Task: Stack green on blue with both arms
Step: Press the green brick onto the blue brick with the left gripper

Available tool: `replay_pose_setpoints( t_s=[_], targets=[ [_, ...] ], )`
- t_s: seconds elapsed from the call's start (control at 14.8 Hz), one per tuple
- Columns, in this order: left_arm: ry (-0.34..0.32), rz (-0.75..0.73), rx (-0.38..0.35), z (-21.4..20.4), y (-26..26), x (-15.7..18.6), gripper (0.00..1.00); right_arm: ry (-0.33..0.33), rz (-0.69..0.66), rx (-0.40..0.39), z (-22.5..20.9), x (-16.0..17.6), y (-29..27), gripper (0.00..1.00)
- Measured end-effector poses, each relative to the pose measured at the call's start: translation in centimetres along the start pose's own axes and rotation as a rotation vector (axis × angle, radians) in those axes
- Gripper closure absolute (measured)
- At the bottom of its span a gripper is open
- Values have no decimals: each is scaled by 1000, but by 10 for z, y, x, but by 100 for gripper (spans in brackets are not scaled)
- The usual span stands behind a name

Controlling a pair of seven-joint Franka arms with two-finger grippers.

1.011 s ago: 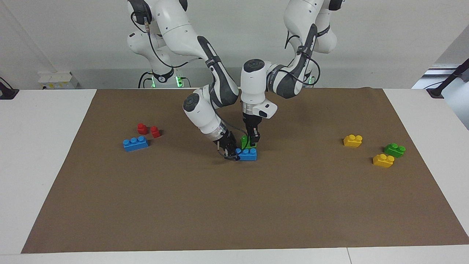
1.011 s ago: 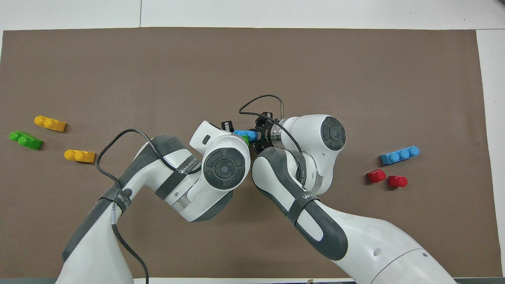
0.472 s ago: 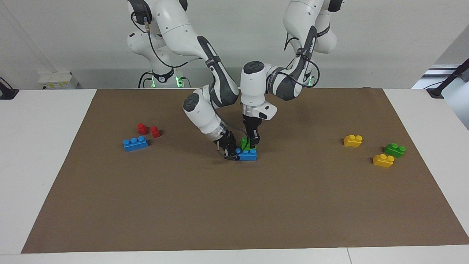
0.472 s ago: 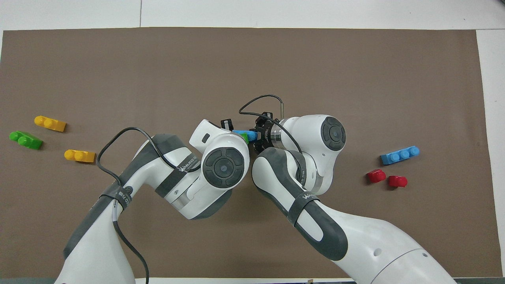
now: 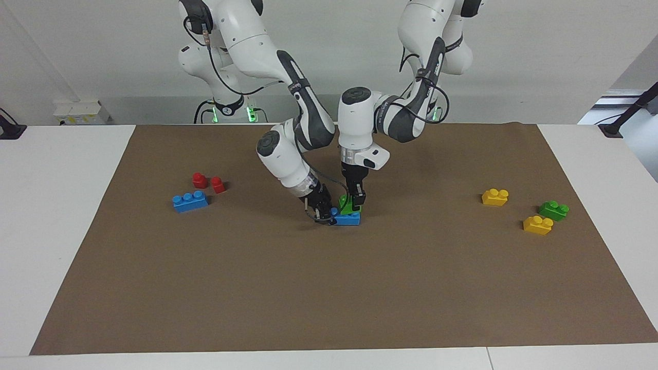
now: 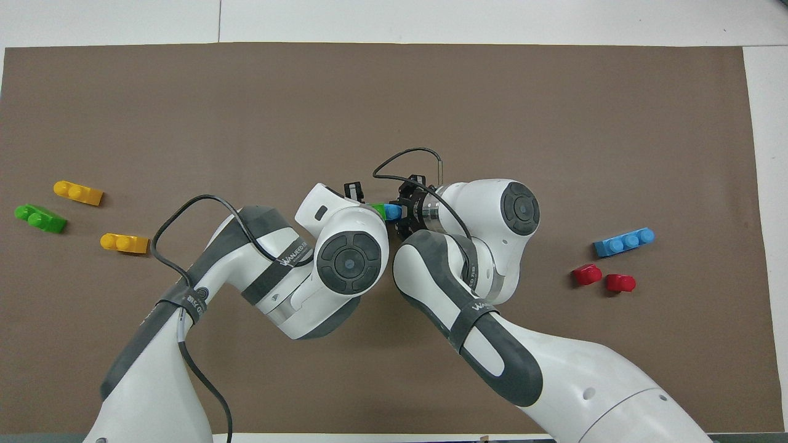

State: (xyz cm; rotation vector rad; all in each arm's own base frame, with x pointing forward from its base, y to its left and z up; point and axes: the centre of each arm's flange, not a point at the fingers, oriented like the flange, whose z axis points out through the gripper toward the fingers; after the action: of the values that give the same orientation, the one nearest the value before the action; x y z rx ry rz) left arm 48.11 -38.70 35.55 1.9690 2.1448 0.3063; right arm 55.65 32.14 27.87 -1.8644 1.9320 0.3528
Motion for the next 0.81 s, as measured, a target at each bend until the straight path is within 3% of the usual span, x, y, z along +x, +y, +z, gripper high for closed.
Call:
replay_pose_setpoints(
  t_s=[0.81],
  targets=[
    [10, 42, -20, 8, -2, -3, 66, 0, 1, 1, 0, 1, -1, 65]
  ],
)
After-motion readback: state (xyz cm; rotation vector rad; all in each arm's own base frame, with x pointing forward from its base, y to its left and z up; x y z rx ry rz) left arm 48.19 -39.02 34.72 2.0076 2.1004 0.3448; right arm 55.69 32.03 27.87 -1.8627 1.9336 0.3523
